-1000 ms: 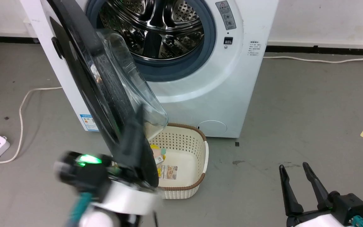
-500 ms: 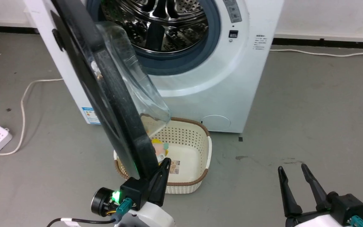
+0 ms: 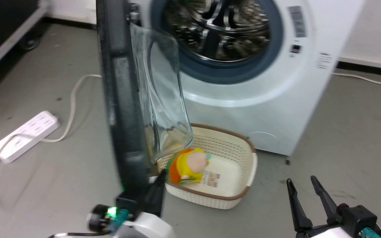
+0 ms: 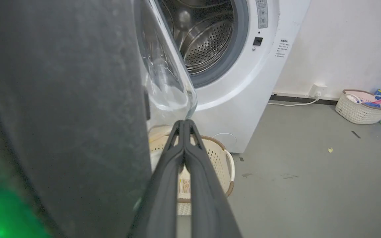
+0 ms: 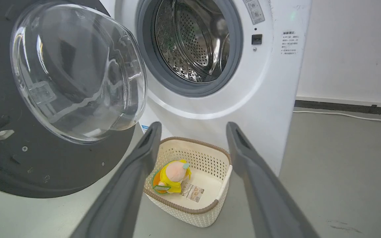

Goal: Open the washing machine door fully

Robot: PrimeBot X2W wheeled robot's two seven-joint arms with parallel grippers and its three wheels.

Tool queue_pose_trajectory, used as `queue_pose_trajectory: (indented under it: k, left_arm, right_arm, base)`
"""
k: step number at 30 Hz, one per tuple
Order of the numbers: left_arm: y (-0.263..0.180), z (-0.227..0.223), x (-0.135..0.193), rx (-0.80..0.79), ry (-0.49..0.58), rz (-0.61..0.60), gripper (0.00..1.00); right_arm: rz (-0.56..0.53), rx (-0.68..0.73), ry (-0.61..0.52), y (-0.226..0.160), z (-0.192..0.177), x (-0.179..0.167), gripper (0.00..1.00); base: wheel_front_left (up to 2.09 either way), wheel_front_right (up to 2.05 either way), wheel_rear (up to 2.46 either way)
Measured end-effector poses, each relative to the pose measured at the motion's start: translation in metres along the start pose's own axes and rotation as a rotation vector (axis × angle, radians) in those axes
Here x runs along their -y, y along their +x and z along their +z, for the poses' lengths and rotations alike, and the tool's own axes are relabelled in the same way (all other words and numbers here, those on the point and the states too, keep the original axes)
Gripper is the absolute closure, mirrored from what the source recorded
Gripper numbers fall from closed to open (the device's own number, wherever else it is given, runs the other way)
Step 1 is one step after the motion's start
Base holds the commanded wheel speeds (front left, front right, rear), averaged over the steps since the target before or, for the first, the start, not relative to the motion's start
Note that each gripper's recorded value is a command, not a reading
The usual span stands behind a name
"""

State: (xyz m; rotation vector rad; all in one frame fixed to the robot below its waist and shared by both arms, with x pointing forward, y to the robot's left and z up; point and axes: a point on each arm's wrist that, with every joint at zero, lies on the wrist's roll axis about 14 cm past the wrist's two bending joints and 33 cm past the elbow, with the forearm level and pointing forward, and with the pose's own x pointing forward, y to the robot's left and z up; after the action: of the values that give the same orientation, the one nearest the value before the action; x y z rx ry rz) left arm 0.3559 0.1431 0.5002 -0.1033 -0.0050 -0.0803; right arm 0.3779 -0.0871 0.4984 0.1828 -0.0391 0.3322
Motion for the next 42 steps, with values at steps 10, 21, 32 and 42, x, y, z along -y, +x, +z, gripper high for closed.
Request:
queue_pose_trajectory:
  k: [10,21,32,42]
  left_arm:
    - [-0.027,0.016,-0.104,0.038,0.023,0.309,1.0]
    - [-0.028,0.029,-0.213,0.016,0.104,0.559,1.0]
    - [-0.025,0.041,-0.301,-0.037,0.178,0.722,1.0]
    - [-0.017,0.032,-0.313,-0.07,0.185,0.722,1.0]
  right_arm:
    - [0.142,-0.077,0.007,0.025,-0.029,-0.041,0.0]
    - [0.201,-0.187,0.003,0.05,-0.079,-0.045,0.0]
    - [0.167,-0.257,0.003,0.058,-0.107,-0.022,0.0]
    - [0.113,-0.251,-0.009,0.056,-0.104,-0.003,0.0]
  base:
    - [0.0,0.0,0.0]
    - [0.0,0.0,0.0]
    - [0.0,0.0,0.0]
    - [0.0,0.0,0.0]
